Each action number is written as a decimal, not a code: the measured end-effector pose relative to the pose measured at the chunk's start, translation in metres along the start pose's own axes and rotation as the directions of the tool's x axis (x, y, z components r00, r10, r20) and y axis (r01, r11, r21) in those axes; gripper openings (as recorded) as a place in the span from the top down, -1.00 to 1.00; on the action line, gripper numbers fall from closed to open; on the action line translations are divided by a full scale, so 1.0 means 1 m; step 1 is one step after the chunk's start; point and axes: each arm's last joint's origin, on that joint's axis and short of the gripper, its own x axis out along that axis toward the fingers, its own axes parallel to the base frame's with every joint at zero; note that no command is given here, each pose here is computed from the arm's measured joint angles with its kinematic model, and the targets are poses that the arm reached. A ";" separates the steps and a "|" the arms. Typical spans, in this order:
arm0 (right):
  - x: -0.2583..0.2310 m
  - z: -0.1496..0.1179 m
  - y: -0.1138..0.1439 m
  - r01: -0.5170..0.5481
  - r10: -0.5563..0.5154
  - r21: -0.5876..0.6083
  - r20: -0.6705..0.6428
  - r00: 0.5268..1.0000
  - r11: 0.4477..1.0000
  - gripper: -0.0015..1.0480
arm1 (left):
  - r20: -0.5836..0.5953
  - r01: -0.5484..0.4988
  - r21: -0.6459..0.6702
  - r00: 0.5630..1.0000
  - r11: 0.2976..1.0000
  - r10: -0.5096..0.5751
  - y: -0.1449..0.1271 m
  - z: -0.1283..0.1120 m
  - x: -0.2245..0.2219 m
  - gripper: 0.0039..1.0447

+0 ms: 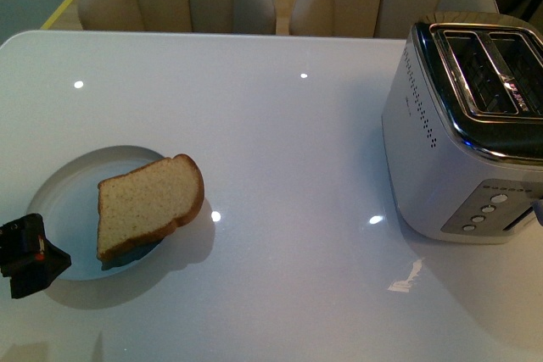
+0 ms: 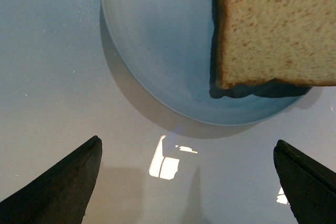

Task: Left arm holds plate, right arm toasts bread

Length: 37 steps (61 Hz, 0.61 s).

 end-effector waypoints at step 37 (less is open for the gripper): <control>0.000 0.000 0.000 0.000 0.000 0.000 0.000 1.000 1.000 -0.83 | -0.055 -0.034 -0.184 0.998 0.982 0.024 0.012 0.012 0.049 -0.87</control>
